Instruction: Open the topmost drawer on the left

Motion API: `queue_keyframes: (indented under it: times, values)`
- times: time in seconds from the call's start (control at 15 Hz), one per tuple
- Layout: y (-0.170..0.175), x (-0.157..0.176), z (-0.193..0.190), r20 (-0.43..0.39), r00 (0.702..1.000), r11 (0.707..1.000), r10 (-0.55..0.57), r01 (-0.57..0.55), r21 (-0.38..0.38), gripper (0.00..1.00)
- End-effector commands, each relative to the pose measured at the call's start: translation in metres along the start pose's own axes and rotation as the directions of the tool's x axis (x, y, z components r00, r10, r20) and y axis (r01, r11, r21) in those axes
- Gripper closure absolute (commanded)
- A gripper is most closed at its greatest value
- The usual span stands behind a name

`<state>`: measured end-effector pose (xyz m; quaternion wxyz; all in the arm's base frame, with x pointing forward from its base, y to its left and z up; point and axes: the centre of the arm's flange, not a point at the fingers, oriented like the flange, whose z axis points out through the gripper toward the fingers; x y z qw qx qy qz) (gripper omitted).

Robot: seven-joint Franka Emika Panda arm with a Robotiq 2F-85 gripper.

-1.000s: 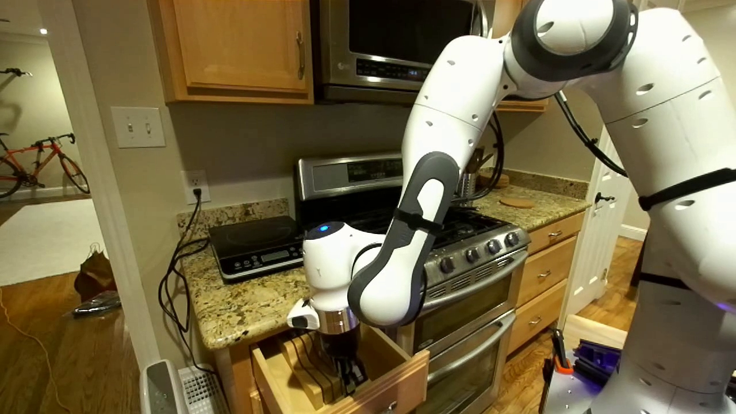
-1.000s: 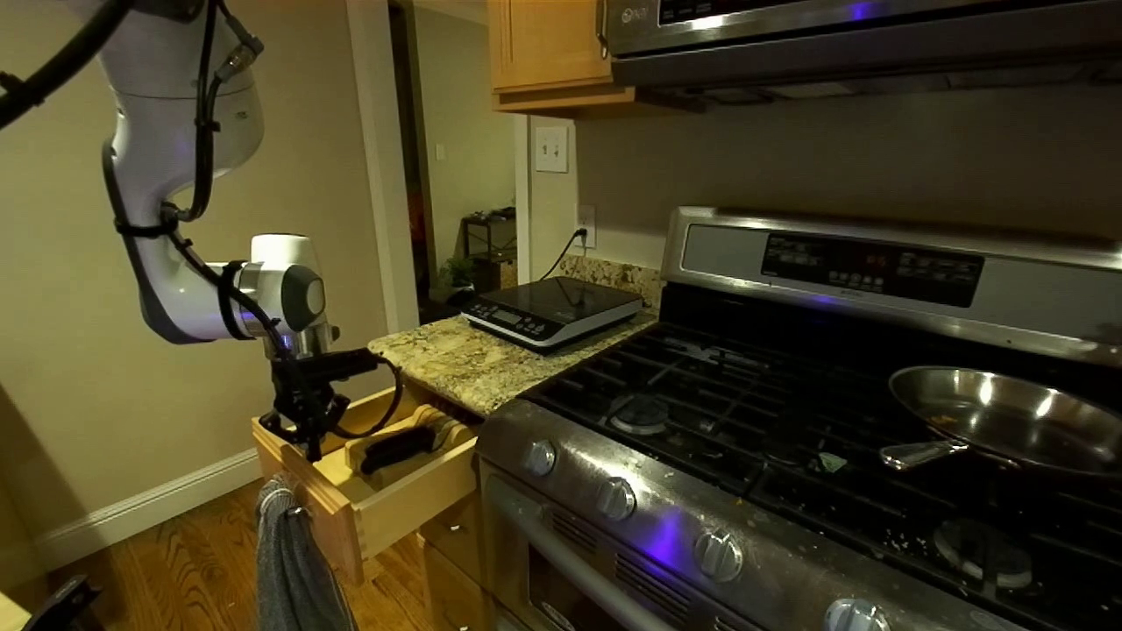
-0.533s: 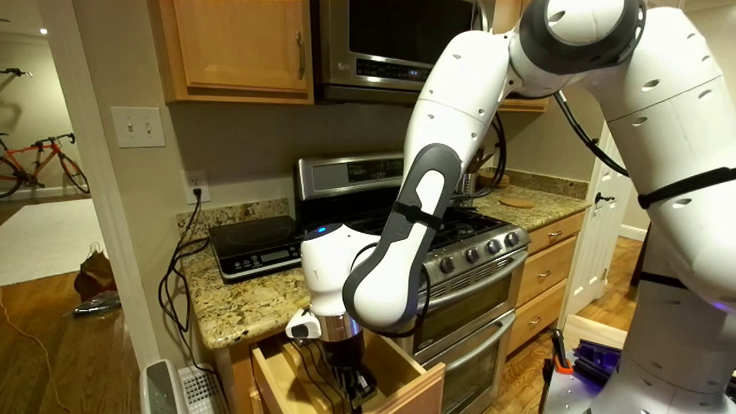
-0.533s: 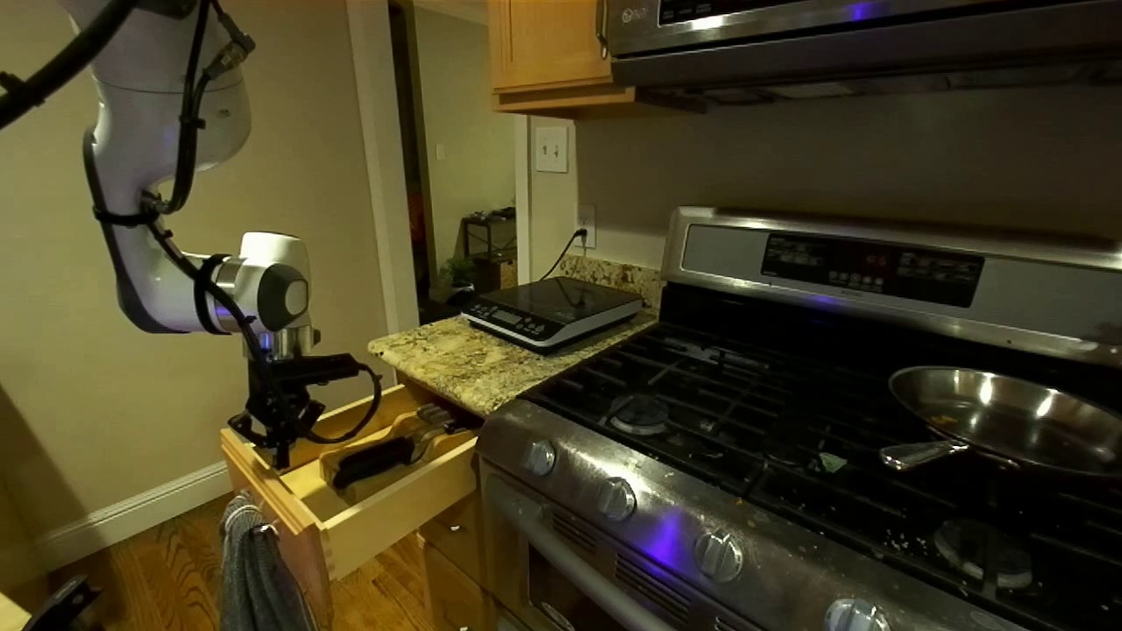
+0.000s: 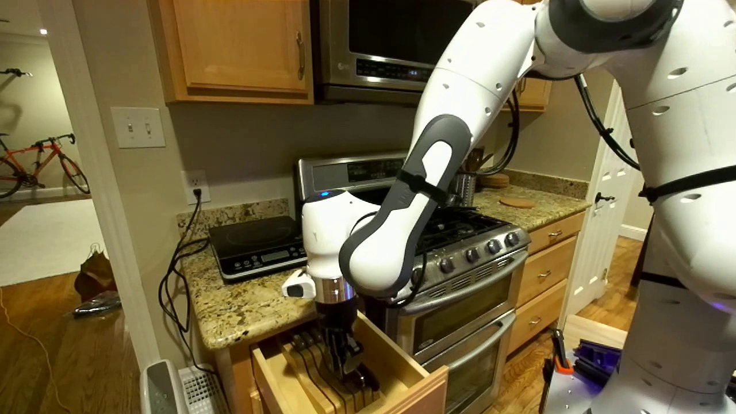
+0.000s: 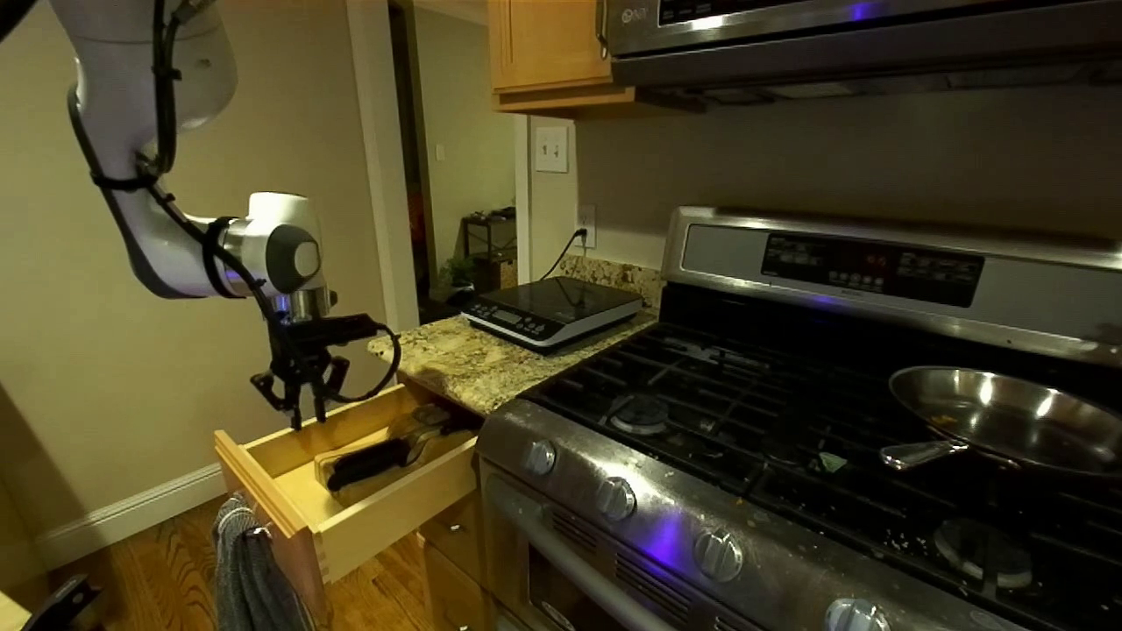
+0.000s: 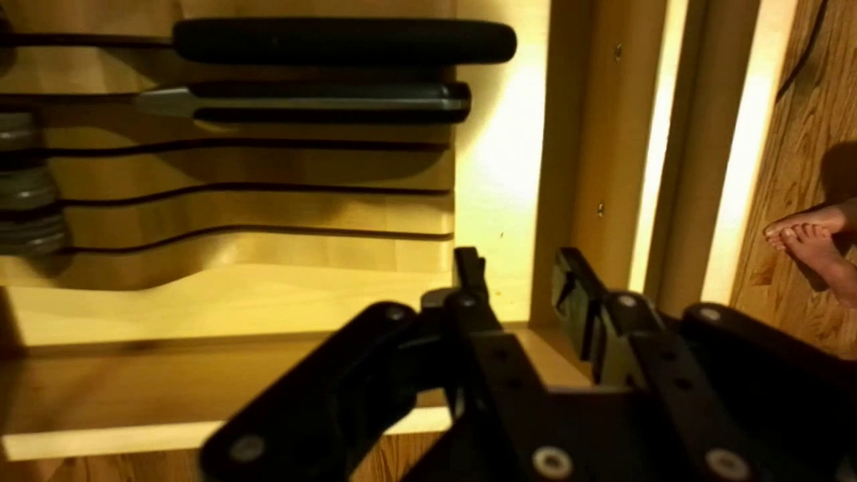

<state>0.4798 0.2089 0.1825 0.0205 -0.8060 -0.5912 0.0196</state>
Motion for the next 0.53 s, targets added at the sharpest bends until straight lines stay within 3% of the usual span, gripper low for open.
queue_keyframes:
  times: [0.0,0.13,0.2,0.27,0.47]
  values:
    - [0.008,-0.018,-0.042,-0.003,1.0,1.0,0.011,-0.011,-0.008,0.34]
    - [0.012,-0.022,-0.053,-0.004,0.999,0.999,0.038,-0.038,-0.014,0.21]
    - [0.013,-0.008,-0.03,-0.015,0.999,0.999,0.028,-0.028,-0.018,0.16]
    - [0.015,-0.009,-0.034,-0.017,0.999,0.999,0.03,-0.03,-0.024,0.35]
    - [0.012,-0.007,-0.03,-0.014,1.0,1.0,0.024,-0.025,-0.017,0.16]
